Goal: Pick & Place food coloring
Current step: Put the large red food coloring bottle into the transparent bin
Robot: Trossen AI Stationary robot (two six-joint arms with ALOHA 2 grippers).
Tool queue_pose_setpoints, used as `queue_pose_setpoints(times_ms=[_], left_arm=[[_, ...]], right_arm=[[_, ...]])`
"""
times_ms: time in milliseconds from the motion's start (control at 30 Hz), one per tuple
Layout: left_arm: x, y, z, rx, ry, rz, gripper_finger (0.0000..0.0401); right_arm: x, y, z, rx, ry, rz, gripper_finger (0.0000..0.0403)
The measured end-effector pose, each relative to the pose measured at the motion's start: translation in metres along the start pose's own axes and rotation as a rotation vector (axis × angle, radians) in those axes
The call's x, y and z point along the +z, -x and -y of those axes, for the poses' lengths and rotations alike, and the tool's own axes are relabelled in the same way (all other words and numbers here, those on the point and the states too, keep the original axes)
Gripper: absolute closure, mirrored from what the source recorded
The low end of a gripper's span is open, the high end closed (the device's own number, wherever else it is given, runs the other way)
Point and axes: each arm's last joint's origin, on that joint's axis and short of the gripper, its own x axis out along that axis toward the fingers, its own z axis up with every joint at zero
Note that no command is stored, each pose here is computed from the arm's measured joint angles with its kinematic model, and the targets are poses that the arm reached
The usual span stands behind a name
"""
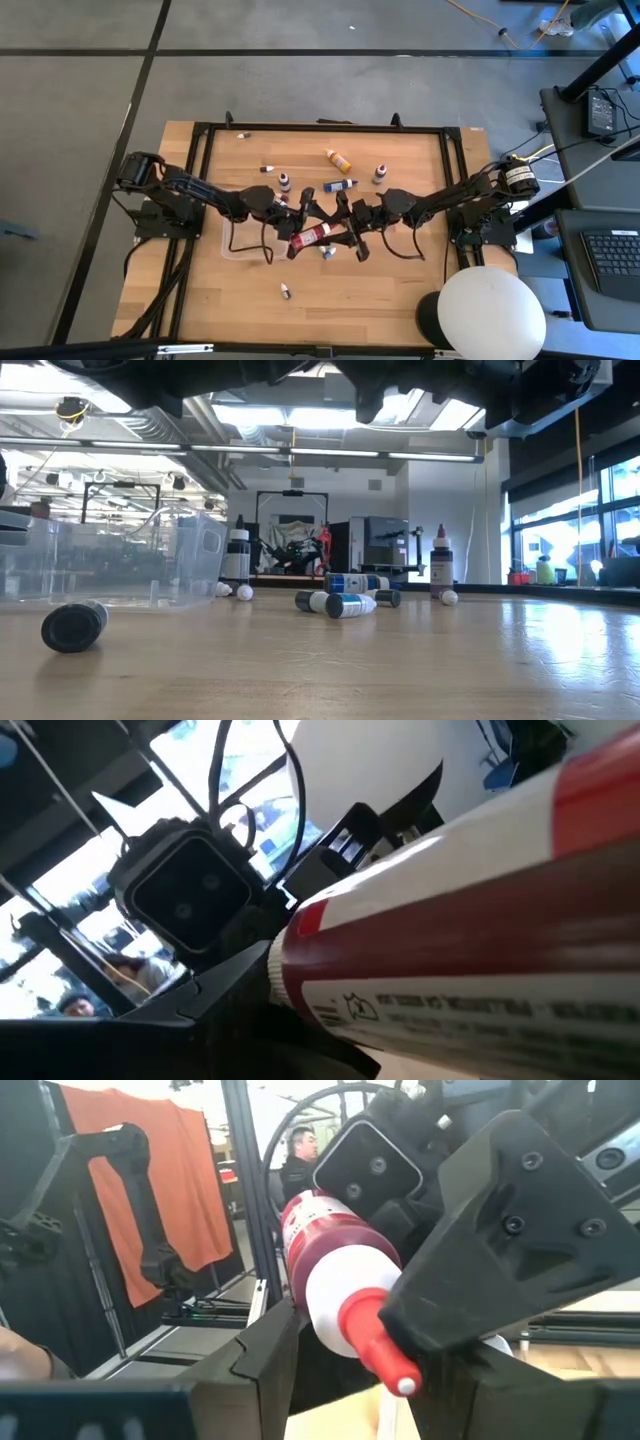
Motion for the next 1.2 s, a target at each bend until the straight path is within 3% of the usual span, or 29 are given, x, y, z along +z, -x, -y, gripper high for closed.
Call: queue_pose_setpoints(times_ms=[700, 1200], left_arm=[[-0.0049, 0.001, 0.003, -0.024, 0.116, -0.064, 0.0124], [-0.005, 0.0006, 0.0061, -0.037, 0.122, -0.073, 0.0124]], right_arm=[[-0.006, 0.0002, 0.0006, -0.007, -0.004, -0.061, 0.0243], [-0.0098, 0.0004, 0.0003, 0.015, 0.032, -0.102, 0.0243]])
